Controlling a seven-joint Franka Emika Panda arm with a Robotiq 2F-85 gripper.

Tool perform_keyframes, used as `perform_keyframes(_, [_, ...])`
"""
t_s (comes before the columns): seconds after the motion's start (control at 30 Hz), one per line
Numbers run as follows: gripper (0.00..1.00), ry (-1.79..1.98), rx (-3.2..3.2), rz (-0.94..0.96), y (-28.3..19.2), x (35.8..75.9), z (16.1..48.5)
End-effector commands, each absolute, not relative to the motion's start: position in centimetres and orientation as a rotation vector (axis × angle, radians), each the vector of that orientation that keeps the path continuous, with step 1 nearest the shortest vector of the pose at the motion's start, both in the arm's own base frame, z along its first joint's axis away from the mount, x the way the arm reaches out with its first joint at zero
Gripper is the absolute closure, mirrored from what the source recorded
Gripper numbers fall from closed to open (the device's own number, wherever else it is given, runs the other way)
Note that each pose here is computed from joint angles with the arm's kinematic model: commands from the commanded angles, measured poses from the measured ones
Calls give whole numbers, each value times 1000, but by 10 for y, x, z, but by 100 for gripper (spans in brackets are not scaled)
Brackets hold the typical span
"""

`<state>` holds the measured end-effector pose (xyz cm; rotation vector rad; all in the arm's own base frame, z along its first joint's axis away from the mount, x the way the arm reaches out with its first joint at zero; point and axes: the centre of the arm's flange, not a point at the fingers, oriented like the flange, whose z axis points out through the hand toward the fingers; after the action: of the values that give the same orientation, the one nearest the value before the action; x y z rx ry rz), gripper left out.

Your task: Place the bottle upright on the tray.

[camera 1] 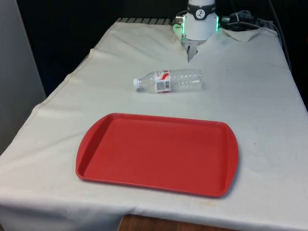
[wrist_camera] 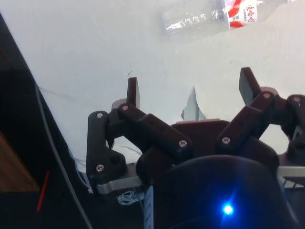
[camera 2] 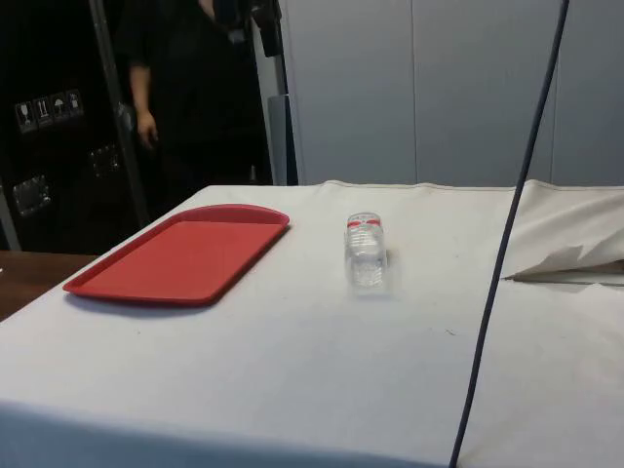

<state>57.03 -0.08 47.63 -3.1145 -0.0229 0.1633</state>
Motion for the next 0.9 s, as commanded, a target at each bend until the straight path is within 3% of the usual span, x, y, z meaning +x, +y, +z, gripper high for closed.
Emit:
perform_keyframes(0.0, [0,-23,-3115,165,-1,570,475])
perform_keyframes(0.87, [0,-43,-3144,153,-3,544,454])
